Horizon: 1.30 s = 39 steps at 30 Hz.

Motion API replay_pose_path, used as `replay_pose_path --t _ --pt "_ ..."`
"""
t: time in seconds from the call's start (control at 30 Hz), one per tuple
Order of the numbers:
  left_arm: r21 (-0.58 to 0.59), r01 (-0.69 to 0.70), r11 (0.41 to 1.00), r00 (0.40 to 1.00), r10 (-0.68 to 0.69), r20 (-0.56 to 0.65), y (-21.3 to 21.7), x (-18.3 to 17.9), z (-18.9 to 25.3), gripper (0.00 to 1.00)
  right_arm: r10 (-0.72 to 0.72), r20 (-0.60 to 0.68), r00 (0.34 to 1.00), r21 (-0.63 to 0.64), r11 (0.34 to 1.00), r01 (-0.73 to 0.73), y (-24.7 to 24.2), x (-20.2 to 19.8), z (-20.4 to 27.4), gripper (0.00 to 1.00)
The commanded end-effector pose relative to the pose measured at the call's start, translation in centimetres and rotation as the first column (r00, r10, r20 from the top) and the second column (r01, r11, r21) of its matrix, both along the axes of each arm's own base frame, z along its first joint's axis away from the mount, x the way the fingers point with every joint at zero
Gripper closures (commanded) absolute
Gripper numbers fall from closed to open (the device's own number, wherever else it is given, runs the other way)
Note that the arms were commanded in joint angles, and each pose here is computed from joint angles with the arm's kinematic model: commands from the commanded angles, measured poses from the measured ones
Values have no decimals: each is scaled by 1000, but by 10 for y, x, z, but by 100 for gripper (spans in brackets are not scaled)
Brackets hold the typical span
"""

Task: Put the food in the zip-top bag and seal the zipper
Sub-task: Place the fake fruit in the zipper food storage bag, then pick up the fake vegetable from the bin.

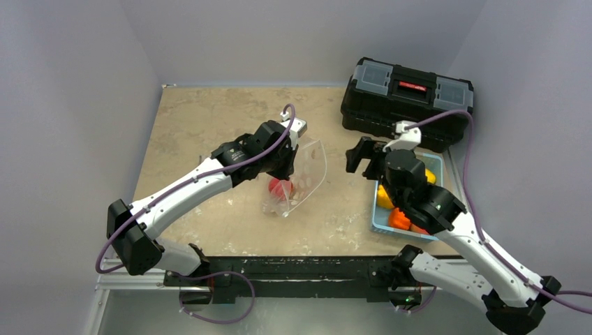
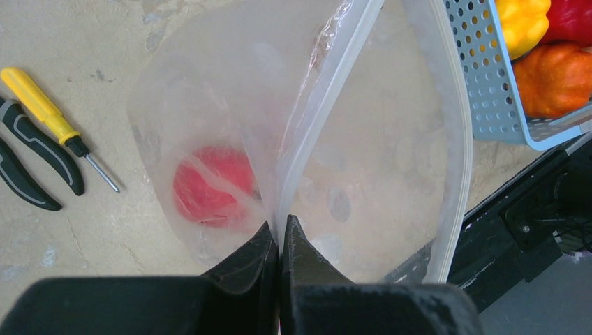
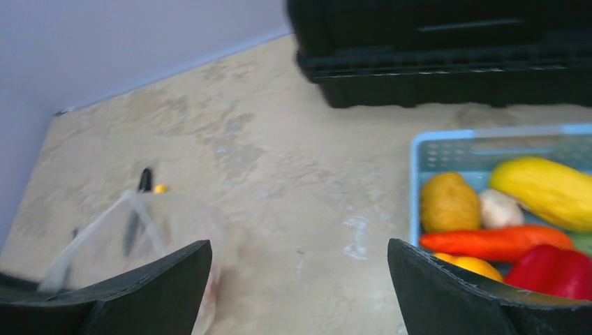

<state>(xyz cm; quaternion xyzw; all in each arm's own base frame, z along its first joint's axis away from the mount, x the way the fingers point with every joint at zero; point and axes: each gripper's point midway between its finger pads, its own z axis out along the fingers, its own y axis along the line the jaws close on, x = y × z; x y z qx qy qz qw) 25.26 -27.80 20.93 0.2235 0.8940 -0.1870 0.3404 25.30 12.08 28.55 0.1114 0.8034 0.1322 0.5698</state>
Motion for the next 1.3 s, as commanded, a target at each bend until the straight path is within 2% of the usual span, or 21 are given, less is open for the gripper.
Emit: replay_pose_path --t 0.0,0.1,0.23,0.47,0.63,0.77,1.03,1.17,1.27 --pt "-50 19 999 999 -18 39 -5 2 13 100 -315 -87 945 -8 949 315 -64 0 -34 1" --pt "-59 31 998 998 -28 47 -6 1 14 100 -358 -197 913 -19 932 361 -88 9 -65 1" --pt "-59 41 997 998 -38 50 -6 0 15 100 -469 -314 826 -22 873 487 -122 4 -96 1" --pt "-66 42 997 997 -38 63 -5 0 19 100 -608 -403 684 -60 764 643 -167 -8 -125 1" --pt "-74 47 996 997 -43 63 -5 -2 20 100 -620 -451 642 -40 733 679 -179 -11 -141 1" --pt "-79 46 996 997 -41 64 -5 -2 21 100 -639 -520 567 -78 697 713 -182 -17 -162 1" --pt "-83 48 995 997 -43 62 -6 -2 22 100 -583 -613 533 -69 711 700 -170 -20 -205 1" --pt "-84 52 995 997 -47 58 -7 -3 21 100 -589 -614 526 -71 705 706 -171 -21 -216 1" --pt "-86 52 995 997 -47 58 -7 -3 21 100 -573 -620 535 -53 711 701 -168 -19 -220 8"
